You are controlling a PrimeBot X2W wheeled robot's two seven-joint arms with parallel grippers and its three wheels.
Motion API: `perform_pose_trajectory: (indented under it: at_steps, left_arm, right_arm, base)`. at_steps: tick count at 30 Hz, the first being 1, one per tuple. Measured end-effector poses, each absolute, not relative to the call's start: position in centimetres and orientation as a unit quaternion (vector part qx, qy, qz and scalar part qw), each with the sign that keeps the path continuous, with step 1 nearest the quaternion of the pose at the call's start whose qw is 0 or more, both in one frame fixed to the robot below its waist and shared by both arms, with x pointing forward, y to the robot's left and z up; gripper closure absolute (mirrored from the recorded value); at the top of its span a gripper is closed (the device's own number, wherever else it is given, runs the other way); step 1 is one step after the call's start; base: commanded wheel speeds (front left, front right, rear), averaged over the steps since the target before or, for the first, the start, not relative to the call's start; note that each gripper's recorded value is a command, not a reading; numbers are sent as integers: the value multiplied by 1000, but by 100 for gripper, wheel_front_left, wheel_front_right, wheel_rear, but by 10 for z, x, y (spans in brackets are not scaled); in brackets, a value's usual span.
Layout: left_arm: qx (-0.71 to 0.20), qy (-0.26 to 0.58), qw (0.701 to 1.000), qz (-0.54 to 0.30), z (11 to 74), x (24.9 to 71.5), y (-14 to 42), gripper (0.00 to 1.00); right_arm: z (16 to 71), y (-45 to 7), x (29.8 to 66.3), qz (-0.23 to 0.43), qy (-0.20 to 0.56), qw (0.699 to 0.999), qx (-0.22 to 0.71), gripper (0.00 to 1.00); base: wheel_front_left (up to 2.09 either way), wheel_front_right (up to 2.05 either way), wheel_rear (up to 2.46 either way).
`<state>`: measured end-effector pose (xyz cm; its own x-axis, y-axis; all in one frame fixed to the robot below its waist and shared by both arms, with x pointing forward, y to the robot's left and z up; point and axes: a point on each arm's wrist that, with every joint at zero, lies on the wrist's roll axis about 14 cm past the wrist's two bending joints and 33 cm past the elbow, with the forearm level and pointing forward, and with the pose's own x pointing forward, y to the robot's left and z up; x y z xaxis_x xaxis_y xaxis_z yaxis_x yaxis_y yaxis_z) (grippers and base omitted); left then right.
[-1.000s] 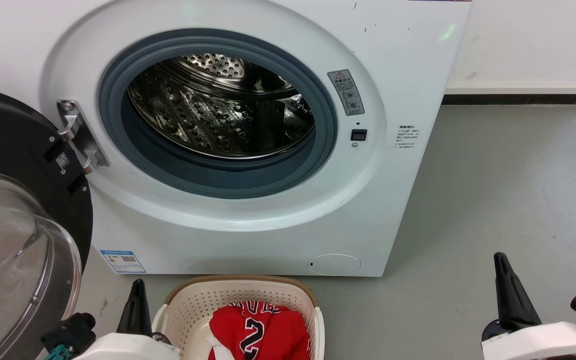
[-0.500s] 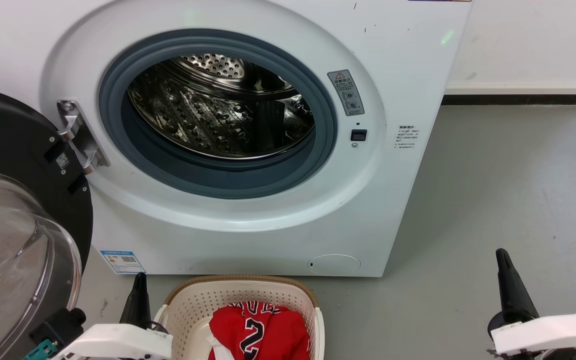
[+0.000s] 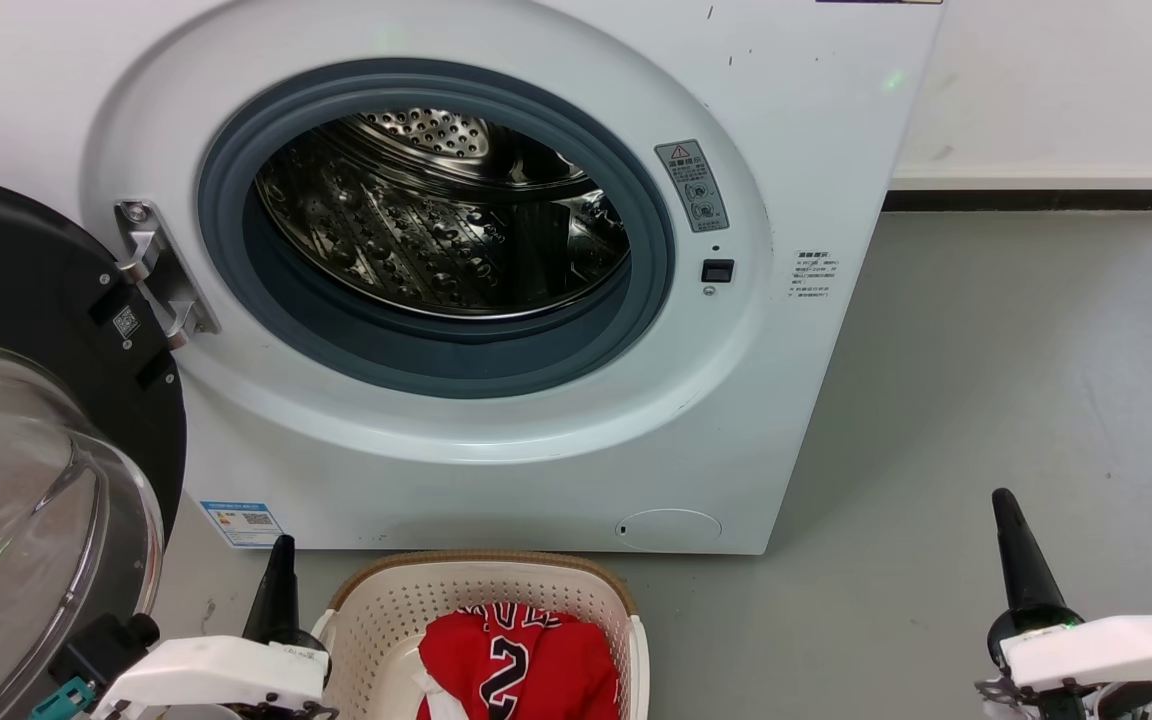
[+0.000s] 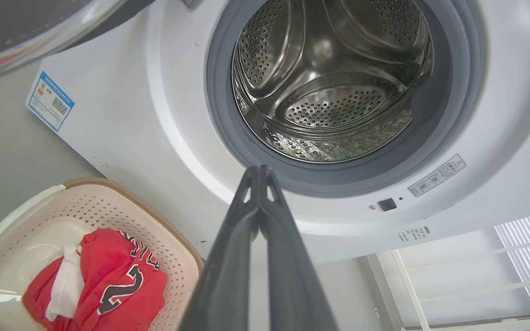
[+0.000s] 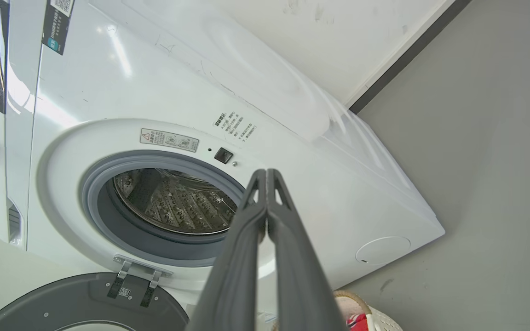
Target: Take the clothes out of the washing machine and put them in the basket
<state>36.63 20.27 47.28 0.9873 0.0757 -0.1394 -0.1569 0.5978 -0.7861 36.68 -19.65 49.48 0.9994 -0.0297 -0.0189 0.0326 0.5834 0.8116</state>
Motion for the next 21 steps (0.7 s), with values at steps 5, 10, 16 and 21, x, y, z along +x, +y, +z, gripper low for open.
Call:
perform_pose_trajectory:
  at_steps: [5, 10, 16, 21]
  left_arm:
    - [-471, 44, 879, 61, 474, 368, 202, 100]
    - [-496, 42, 865, 57, 476, 370, 201, 100]
    - [-525, 41, 848, 53, 478, 372, 201, 100]
    - [-547, 36, 835, 48, 481, 375, 200, 100]
  right_arm:
    - [493, -197, 368, -19, 5, 876, 482, 100]
    - [496, -198, 371, -18, 2, 863, 505, 100]
    - [495, -198, 372, -20, 6, 846, 532, 100]
    - [496, -198, 374, -19, 6, 833, 553, 100]
  base:
    - [0, 0, 0]
    - [0, 0, 0]
    - [0, 0, 0]
    - [0, 0, 0]
